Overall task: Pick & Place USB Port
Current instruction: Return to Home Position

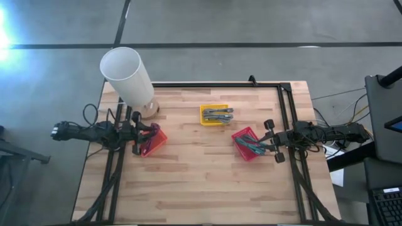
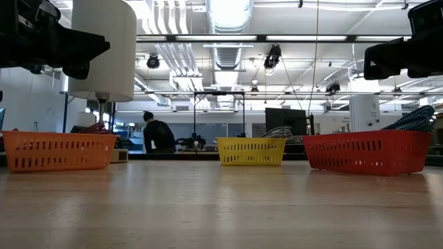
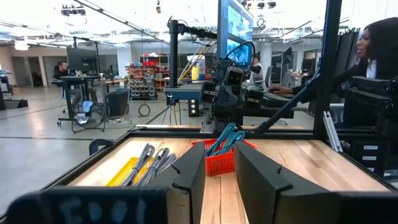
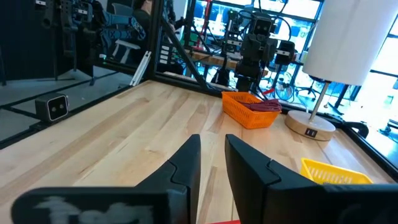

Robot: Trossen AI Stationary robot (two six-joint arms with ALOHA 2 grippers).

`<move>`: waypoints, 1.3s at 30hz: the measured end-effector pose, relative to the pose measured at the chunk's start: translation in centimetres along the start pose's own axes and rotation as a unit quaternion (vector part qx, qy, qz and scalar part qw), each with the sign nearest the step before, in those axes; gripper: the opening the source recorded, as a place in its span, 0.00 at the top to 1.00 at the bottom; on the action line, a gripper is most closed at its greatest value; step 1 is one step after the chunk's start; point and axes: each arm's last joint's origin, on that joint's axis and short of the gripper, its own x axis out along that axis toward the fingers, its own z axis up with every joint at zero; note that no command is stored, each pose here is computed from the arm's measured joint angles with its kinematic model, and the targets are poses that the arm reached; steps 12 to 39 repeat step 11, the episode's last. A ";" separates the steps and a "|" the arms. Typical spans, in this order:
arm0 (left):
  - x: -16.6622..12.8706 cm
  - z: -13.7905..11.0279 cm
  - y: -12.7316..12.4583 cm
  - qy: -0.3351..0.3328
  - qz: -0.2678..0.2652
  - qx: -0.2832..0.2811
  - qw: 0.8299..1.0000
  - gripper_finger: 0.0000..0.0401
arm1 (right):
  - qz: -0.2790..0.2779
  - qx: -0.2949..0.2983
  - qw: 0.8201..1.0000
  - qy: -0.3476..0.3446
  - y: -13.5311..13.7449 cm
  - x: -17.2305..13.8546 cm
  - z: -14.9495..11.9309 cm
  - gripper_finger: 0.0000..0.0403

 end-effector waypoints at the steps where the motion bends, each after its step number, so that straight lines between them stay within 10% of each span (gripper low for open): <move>1: 0.0 0.0 0.0 0.000 0.000 0.000 1.000 0.76 | 0.000 0.000 1.000 0.000 0.0 0.0 0.0 0.83; 39: 0.0 0.0 0.0 0.000 0.000 0.000 1.000 0.76 | 0.000 0.000 1.000 0.000 0.0 0.0 0.0 0.79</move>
